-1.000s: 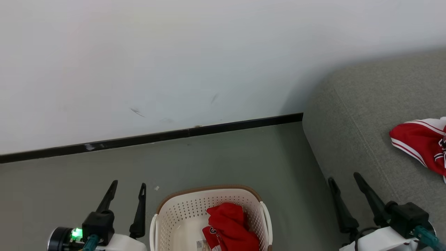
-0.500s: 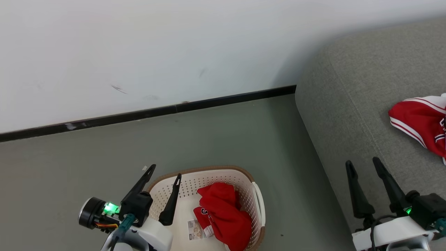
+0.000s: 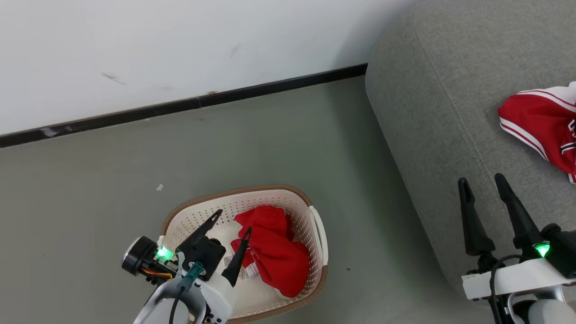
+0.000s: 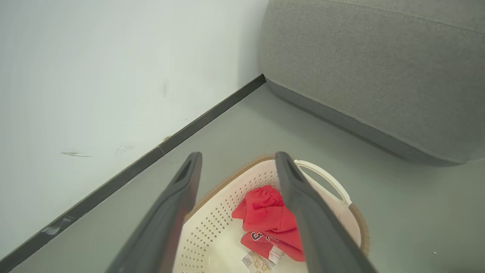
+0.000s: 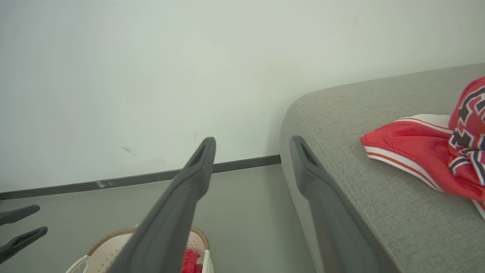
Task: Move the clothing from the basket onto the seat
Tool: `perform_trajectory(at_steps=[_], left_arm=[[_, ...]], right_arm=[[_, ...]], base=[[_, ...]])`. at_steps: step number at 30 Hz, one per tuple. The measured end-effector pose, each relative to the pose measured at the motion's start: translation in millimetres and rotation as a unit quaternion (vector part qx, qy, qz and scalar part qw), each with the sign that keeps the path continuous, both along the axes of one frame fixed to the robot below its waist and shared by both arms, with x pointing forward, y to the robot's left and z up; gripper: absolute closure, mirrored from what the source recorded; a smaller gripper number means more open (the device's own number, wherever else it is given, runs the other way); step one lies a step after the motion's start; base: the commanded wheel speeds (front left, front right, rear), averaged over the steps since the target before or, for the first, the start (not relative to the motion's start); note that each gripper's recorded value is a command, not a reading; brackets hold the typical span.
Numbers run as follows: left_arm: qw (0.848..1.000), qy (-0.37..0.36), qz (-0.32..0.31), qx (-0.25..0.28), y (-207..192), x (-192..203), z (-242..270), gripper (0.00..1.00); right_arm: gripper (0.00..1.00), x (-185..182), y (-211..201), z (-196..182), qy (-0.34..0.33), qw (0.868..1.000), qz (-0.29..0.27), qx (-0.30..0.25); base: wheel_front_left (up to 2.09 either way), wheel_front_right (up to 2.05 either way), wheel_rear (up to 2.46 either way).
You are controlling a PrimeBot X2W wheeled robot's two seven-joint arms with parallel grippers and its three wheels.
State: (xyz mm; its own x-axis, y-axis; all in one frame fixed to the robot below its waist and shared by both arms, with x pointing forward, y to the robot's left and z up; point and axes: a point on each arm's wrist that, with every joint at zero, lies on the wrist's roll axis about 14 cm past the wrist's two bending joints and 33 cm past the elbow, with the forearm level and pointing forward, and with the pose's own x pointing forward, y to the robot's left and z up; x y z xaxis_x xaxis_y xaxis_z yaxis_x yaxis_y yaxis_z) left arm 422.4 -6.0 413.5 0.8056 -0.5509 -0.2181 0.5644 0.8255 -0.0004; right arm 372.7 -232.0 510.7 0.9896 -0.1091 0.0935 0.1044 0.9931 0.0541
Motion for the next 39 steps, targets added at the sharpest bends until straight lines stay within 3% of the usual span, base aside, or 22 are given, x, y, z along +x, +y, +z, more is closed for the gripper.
perform_trajectory(at_steps=[7,39], left_arm=[[0.996,0.048,-0.065,0.035,-25,-12,-46,0.0],[0.974,0.133,-0.141,0.117,-48,3,-168,0.0]], right_arm=[[0.0,14,-13,-2,-0.001,1.0,-0.017,-0.003],[0.0,57,-38,-29,0.024,0.999,-0.044,-0.016]], base=[[0.0,0.0,0.0],[0.0,0.0,0.0]])
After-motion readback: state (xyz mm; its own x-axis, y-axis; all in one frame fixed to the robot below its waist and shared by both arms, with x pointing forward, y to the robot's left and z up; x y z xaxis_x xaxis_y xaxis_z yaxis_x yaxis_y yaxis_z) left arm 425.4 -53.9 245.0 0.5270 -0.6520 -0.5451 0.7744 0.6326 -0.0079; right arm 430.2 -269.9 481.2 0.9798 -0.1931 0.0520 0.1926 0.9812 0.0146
